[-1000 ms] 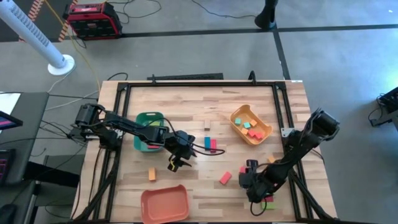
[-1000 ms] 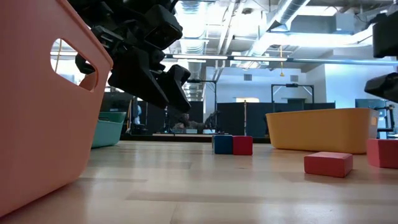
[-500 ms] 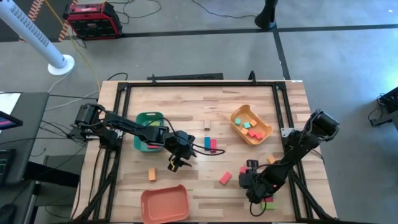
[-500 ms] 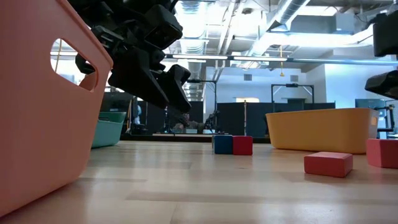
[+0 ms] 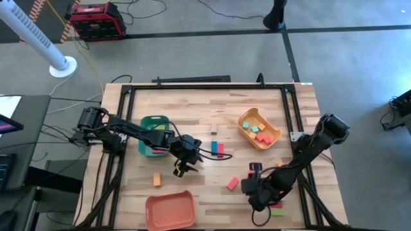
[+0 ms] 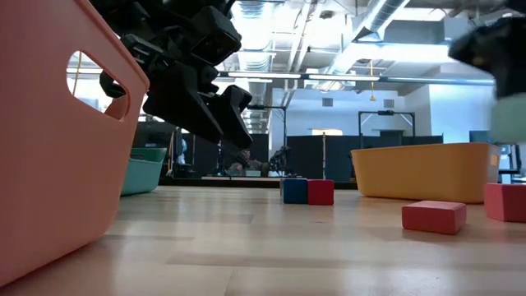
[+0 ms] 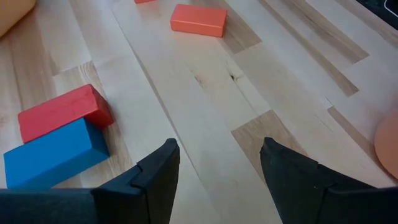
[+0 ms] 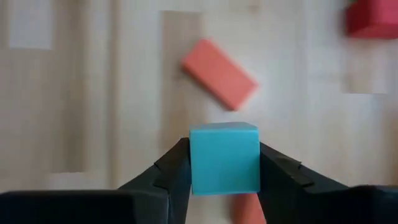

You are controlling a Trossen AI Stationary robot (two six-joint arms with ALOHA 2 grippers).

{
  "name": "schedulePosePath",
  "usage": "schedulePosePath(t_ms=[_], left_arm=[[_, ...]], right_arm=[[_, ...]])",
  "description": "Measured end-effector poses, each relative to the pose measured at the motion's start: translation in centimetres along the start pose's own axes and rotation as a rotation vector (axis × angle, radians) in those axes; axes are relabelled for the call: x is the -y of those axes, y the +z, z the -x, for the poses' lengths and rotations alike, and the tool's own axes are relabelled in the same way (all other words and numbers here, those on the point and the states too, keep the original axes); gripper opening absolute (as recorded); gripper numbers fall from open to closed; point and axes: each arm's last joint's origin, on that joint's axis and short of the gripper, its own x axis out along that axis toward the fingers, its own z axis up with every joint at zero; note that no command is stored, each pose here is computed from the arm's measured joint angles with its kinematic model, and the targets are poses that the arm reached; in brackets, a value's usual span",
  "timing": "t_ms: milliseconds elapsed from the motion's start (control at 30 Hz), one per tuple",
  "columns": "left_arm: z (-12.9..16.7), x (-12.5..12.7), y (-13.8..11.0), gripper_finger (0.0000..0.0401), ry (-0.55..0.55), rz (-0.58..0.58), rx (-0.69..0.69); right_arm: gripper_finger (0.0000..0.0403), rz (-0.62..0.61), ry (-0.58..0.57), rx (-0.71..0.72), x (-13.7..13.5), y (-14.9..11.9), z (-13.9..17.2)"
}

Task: Sort blocks by size
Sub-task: Put the light blue cube block into the yellow bin

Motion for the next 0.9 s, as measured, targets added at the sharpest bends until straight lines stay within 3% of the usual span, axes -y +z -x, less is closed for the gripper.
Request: schedulePosePath(t_ms=[300,900], left_arm=[[0.0,0.0,0.0,0.0212,0.000,-0.001,-0.001],[0.0,0.0,-0.1,0.0212,-0.001,-0.027,-0.005]], right_arm=[[0.0166,0.046,-0.243,-0.065,2.1,1.0,2.8],[0.0173,-0.180,-0.543,-0.073,8.6,0.2,7.2]])
